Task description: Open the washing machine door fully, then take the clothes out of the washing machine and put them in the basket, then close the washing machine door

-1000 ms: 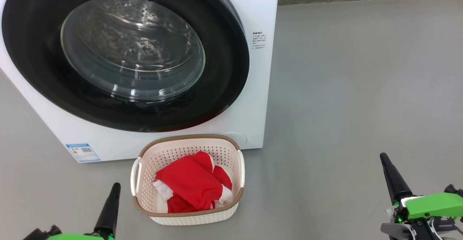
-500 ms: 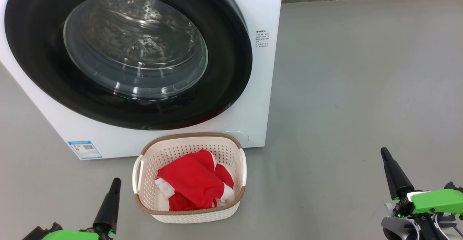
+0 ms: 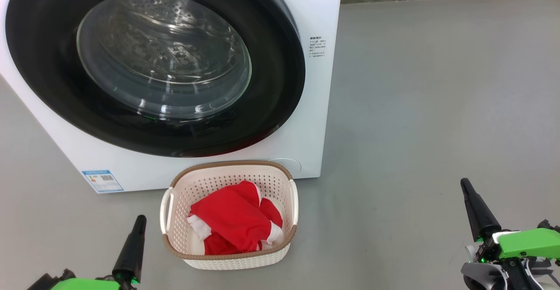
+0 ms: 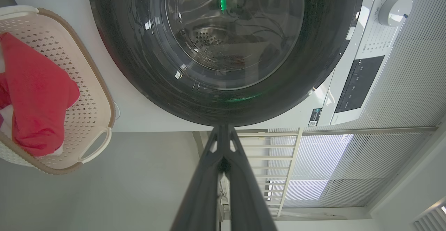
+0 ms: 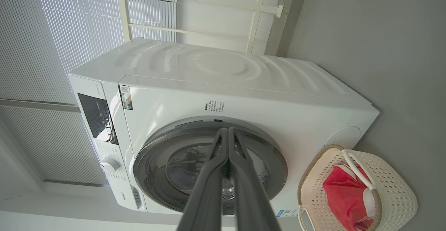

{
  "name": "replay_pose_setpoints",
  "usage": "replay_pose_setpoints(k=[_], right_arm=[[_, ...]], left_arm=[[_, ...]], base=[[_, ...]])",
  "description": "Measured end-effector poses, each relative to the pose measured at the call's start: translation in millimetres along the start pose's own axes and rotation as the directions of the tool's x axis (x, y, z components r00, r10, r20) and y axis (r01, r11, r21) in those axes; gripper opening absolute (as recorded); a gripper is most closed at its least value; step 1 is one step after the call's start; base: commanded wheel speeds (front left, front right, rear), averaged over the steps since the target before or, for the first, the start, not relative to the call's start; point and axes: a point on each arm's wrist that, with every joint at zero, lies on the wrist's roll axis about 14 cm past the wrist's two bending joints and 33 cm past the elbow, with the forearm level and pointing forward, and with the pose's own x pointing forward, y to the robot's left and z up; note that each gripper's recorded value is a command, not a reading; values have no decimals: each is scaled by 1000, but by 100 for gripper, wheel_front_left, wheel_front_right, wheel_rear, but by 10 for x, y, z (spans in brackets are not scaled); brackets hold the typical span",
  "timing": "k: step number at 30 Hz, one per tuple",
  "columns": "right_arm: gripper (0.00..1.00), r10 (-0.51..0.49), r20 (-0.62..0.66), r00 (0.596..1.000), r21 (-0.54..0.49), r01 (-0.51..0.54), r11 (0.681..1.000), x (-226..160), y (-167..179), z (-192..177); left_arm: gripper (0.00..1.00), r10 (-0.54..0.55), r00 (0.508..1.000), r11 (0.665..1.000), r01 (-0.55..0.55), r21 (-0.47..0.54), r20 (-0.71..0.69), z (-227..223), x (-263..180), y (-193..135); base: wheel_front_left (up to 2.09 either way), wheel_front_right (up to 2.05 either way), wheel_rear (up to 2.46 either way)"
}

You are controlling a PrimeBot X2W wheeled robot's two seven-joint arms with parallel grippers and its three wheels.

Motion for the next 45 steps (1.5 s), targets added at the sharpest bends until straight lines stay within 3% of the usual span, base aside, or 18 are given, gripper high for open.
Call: replay_pose_setpoints(k=[45], right_arm=[[0,0,1,1000,1,0,1000,-1,0,2]], left_arm=[[0,0,1000,1000,0,0,0,0,0,0]], base=[[0,0,0]])
